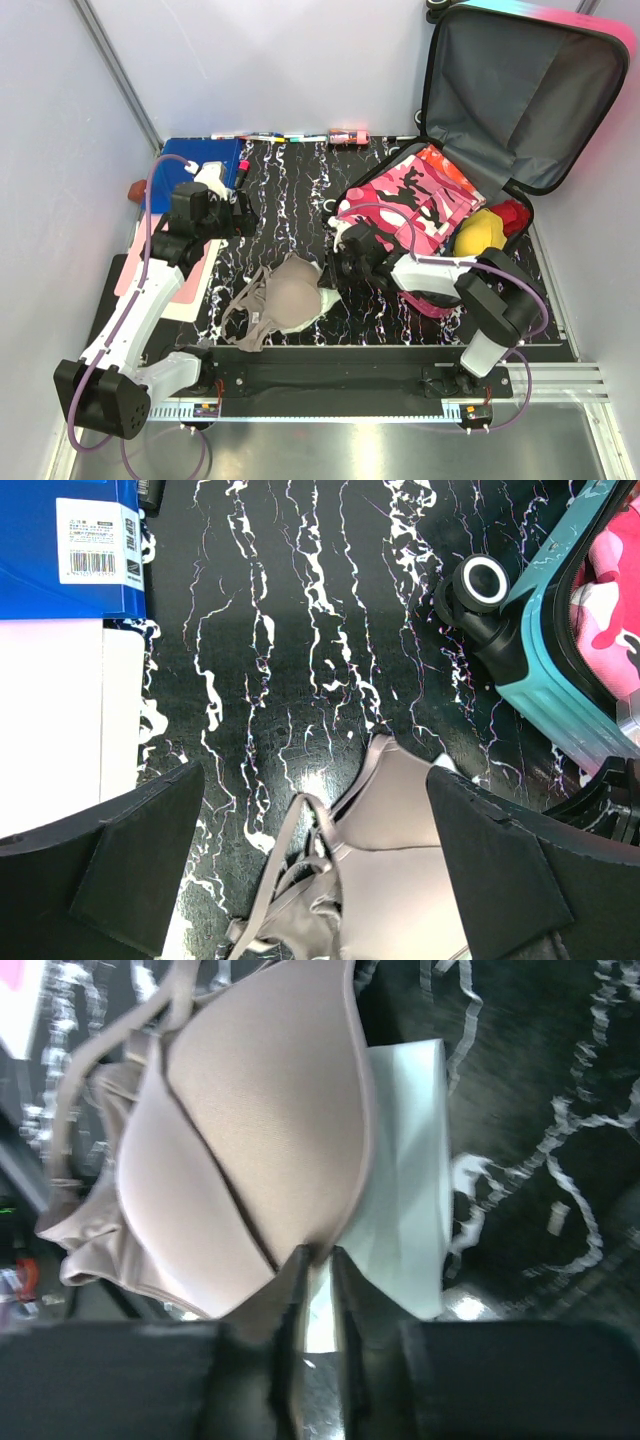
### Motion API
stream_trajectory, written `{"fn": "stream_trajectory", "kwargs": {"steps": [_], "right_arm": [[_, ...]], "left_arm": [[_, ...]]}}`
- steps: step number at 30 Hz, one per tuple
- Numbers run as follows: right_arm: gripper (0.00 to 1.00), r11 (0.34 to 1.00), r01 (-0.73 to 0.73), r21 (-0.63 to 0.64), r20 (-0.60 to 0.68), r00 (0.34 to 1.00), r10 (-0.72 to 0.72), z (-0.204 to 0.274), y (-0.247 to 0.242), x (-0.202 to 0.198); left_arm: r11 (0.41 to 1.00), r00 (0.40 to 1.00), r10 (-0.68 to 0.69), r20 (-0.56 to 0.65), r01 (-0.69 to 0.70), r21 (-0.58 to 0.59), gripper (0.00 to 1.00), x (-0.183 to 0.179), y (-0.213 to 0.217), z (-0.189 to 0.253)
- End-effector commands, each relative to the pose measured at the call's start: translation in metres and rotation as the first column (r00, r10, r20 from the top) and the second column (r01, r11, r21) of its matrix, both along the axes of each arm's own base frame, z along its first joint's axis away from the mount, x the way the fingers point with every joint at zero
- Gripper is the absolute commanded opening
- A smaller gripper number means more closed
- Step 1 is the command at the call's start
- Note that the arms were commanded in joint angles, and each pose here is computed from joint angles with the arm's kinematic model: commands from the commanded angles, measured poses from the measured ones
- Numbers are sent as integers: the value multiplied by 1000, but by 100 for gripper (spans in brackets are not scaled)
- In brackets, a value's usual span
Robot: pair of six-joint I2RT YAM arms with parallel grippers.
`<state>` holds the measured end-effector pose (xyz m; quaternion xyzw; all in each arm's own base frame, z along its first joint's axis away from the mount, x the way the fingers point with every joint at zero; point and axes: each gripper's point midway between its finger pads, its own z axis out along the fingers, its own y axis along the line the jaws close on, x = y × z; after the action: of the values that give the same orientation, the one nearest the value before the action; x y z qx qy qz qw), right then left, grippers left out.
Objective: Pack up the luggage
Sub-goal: Pick up the clothes at the center of the board.
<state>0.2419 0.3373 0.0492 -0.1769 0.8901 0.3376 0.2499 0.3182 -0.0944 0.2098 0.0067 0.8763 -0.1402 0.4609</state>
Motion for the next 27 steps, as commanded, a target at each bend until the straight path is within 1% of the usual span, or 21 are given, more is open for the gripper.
{"fn": "stream_trajectory", "kwargs": {"steps": [1,2,3,4,7,14,17,18,19,20,22,23,25,26,27], "right_arm": [[15,989,-48,140,18,999,46,21,27,-1],[12,988,-51,149,15,999,49,22,28,-2],[5,986,-53,159,18,999,51,25,29,-2],[0,985,-54,165,25,998,50,29,29,-2],[0,981,-58,184,47,998,50,41,30,-1],[0,960,-91,265,106,992,65,84,37,-1],[0,960,-100,260,90,993,79,78,37,-4],[3,961,-105,257,78,993,87,74,36,-7],[9,961,-110,252,61,993,98,69,35,-10],[26,963,-106,249,43,994,98,64,34,-12],[37,967,-100,233,12,995,100,53,29,-19],[49,969,-95,229,2,995,97,51,27,-21],[55,971,-87,222,-10,996,92,46,22,-25],[60,973,-78,219,-18,996,84,44,21,-26],[61,974,-72,214,-30,996,80,40,19,-28]], "left_arm": [[1000,998,-17,52,18,-23,99,4,-5,15],[1000,999,-15,52,17,-22,99,4,-5,15],[1000,998,-14,54,15,-22,99,3,-5,16],[1000,998,-15,54,17,-23,99,3,-5,16],[1000,998,-13,54,14,-23,99,3,-5,16],[1000,998,-15,58,17,-24,99,3,-5,17],[1000,998,-13,60,14,-23,99,3,-4,18],[1000,998,-14,60,15,-23,99,3,-4,18],[1000,998,-13,60,14,-23,99,3,-4,18],[1000,998,-14,62,15,-24,99,3,-4,18],[1000,998,-13,62,14,-23,99,3,-4,18],[1000,998,-13,60,14,-23,99,3,-4,18],[1000,998,-14,62,15,-24,99,3,-5,18],[1000,998,-14,59,15,-23,99,3,-4,17],[1000,998,-13,60,15,-24,99,3,-5,18]]}}
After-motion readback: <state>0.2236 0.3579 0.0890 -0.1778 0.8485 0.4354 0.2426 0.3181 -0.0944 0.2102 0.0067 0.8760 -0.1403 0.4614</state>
